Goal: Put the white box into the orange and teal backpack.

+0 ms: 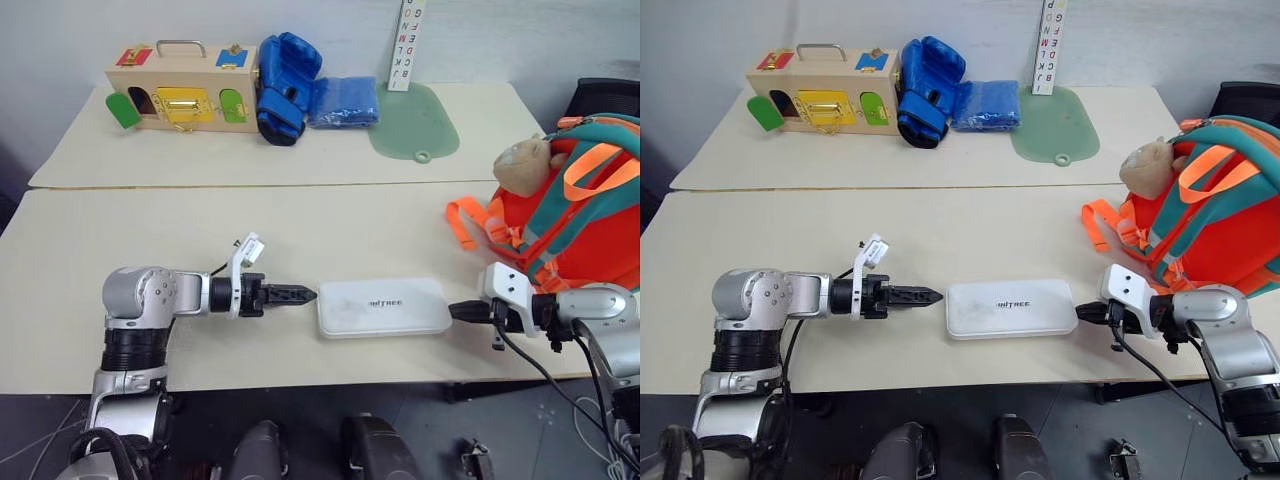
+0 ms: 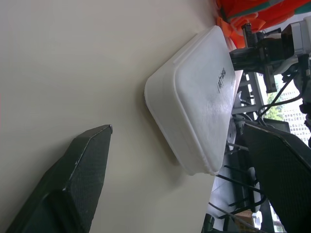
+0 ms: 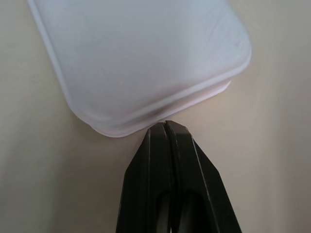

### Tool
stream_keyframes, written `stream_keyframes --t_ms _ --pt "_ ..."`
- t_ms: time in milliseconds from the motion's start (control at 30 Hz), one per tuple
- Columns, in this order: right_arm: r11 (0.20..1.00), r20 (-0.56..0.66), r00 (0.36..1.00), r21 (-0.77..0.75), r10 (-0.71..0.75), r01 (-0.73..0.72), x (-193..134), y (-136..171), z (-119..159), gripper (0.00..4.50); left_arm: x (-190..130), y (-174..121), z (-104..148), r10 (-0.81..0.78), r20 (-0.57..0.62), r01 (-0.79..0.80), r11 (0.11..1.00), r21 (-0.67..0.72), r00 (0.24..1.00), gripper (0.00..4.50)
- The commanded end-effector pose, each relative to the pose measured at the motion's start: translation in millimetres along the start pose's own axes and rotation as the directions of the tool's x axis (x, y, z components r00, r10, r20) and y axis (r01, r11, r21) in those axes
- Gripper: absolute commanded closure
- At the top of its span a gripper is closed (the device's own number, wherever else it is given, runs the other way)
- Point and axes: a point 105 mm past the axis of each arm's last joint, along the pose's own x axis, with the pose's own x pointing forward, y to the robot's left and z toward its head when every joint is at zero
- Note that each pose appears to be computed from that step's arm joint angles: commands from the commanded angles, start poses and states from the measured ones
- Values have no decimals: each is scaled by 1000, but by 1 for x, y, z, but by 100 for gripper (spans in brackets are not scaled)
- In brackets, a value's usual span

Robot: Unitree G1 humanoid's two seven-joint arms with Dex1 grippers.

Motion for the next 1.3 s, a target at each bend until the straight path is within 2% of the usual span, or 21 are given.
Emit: stream_keyframes --t_ms 33,300,533,633,833,1000,1200,1300 --pt "999 22 1000 -48 4 -3 2 -2 12 450 25 6 -22 20 -107 -27 997 -67 994 3" --pt "999 47 999 -53 -8 10 10 0 18 450 59 -13 -18 -47 -166 34 996 -78 985 3" --pt "999 71 997 -28 -19 21 13 8 18 450 61 -11 -2 -33 -122 22 995 -97 992 3" --pt "999 55 998 -37 -30 32 11 9 15 450 51 -8 1 -1 -113 -7 998 -70 994 3" --pt "999 9 1000 -36 -29 30 -5 2 6 450 2 9 -3 72 -105 -77 996 -46 992 3" --pt "999 5 1000 -42 -20 20 -4 1 5 450 -7 5 -17 56 -141 -60 998 -21 988 3" --pt "998 38 999 -60 26 -23 8 8 14 450 18 -2 -30 14 -177 -22 999 -42 984 3" --pt "998 85 996 -54 42 -37 13 11 24 450 32 -5 -25 -5 -162 -6 997 -71 987 3"
